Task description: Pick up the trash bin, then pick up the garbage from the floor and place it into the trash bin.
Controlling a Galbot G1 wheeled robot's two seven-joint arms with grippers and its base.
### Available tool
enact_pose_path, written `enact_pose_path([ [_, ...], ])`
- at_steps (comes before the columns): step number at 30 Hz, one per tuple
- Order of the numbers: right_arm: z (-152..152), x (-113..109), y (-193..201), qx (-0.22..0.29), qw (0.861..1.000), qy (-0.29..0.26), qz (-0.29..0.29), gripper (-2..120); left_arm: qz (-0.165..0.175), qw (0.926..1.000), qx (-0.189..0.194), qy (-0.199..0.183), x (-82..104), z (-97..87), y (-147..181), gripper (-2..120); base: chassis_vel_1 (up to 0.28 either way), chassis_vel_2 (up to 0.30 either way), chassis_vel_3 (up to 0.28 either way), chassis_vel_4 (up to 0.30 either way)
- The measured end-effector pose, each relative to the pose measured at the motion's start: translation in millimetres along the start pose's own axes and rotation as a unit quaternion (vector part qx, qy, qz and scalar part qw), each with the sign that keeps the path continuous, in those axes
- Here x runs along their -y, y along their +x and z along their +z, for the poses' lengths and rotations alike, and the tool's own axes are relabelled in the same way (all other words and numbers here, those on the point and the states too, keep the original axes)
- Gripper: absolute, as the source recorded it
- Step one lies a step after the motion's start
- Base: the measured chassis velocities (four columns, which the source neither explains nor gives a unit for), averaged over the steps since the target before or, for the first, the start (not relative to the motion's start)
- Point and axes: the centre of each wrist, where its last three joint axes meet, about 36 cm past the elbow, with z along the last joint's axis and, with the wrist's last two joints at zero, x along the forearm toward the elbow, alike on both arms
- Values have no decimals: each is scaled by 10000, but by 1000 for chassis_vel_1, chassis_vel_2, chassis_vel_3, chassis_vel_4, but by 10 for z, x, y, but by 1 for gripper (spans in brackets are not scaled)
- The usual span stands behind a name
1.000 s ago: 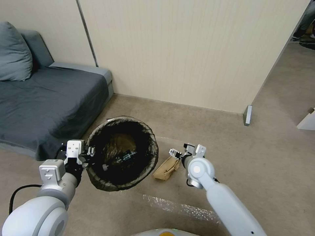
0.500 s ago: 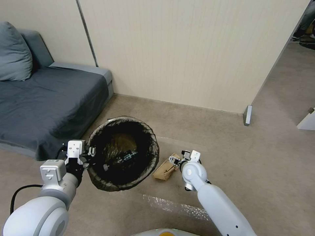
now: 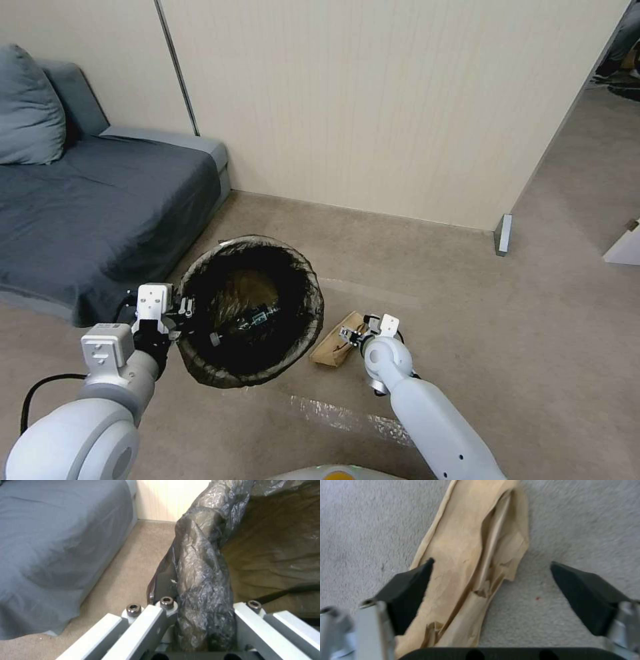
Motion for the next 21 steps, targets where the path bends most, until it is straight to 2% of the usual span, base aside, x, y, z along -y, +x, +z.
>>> enact_pose_path([
  [1, 23, -9, -26, -35, 10000, -20, -14, 78, 0, 10000, -1, -1, 0, 0, 0, 1, 0, 0, 0, 0],
  [5, 66, -9, -74, -95, 9999, -33, -46, 69, 2, 10000, 0, -4, -2, -1, 0, 1, 0, 0, 0, 0],
  [7, 112, 6, -120, -109, 9999, 8, -85, 57, 4, 10000, 2, -5, -3, -2, 0, 1, 0, 0, 0, 0],
  [8, 112, 6, -120, -109, 9999, 8, -85, 57, 4, 10000, 2, -5, -3, -2, 0, 1, 0, 0, 0, 0],
  [10, 127, 13, -127, -116, 9999, 18, -101, 47, 4, 10000, 6, -4, -4, -3, -1, 1, 0, 0, 0, 0],
  [13, 138, 18, -132, -123, 9999, 24, -112, 41, 6, 10000, 10, -4, -4, -5, -1, 1, 0, 0, 0, 0],
  [14, 142, 21, -135, -124, 9998, 28, -122, 32, 6, 10000, 13, -1, -4, -6, -2, 1, 0, 0, 0, 0],
  [16, 146, 22, -138, -124, 9998, 33, -128, 30, 8, 10000, 14, 2, -2, -6, -3, 1, 0, 0, 0, 0],
  [21, 172, 32, -174, -139, 9998, 52, -133, 7, 7, 10000, 16, 7, -3, -6, -3, 1, 0, 0, 0, 0],
])
